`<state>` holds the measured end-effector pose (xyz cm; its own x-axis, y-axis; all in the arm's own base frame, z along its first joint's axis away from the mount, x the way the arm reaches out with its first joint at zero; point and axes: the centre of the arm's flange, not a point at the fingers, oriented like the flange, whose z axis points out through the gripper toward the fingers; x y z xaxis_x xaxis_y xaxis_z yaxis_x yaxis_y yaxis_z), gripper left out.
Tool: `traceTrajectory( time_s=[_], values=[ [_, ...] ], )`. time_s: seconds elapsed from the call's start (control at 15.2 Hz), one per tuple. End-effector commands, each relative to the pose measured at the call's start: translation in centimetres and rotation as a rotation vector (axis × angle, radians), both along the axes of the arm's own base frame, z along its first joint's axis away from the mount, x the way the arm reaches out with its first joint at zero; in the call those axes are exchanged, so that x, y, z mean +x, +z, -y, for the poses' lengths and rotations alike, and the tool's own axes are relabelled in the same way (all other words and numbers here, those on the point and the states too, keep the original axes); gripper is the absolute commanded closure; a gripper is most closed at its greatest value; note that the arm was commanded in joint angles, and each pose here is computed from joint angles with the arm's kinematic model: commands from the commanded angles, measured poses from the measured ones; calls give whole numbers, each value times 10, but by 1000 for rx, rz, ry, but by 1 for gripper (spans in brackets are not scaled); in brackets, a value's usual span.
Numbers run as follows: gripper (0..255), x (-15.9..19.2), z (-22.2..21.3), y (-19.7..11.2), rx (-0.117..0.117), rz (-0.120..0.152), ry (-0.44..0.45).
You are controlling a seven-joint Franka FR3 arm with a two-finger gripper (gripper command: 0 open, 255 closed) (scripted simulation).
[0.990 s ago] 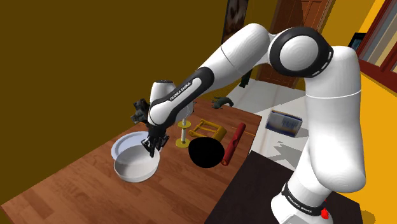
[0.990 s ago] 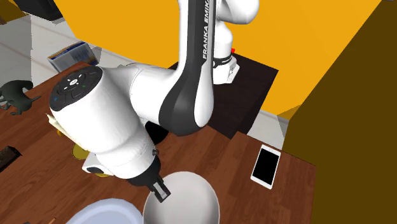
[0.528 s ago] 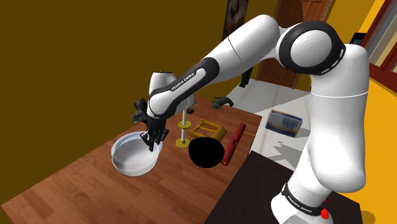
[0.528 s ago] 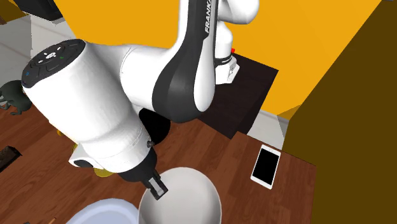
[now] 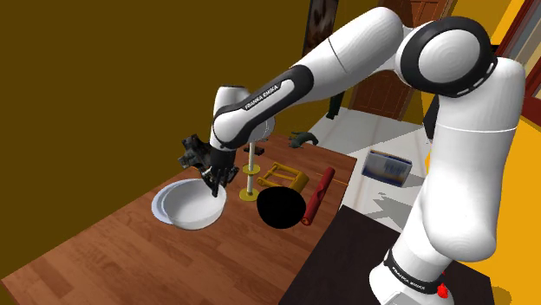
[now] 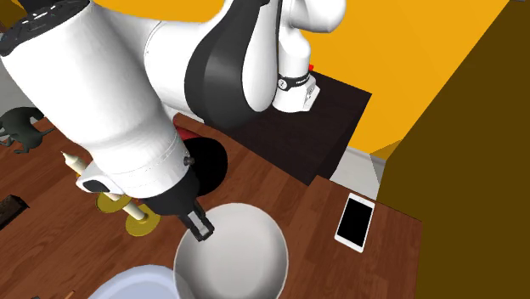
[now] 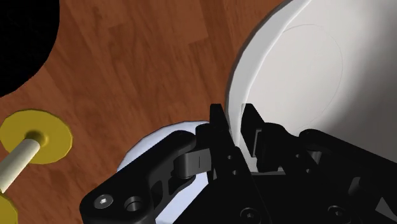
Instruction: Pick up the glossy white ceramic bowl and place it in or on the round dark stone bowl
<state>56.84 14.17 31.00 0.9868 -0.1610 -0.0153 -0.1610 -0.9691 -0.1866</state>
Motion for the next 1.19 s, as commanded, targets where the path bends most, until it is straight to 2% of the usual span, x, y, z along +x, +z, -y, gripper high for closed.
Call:
traceTrajectory(
  time_s=[0.0, 1.12],
  values=[
    [255, -8, 22, 1, 0, 1, 0],
    [255, -99, 227, 12, 0, 1, 0]
  ],
)
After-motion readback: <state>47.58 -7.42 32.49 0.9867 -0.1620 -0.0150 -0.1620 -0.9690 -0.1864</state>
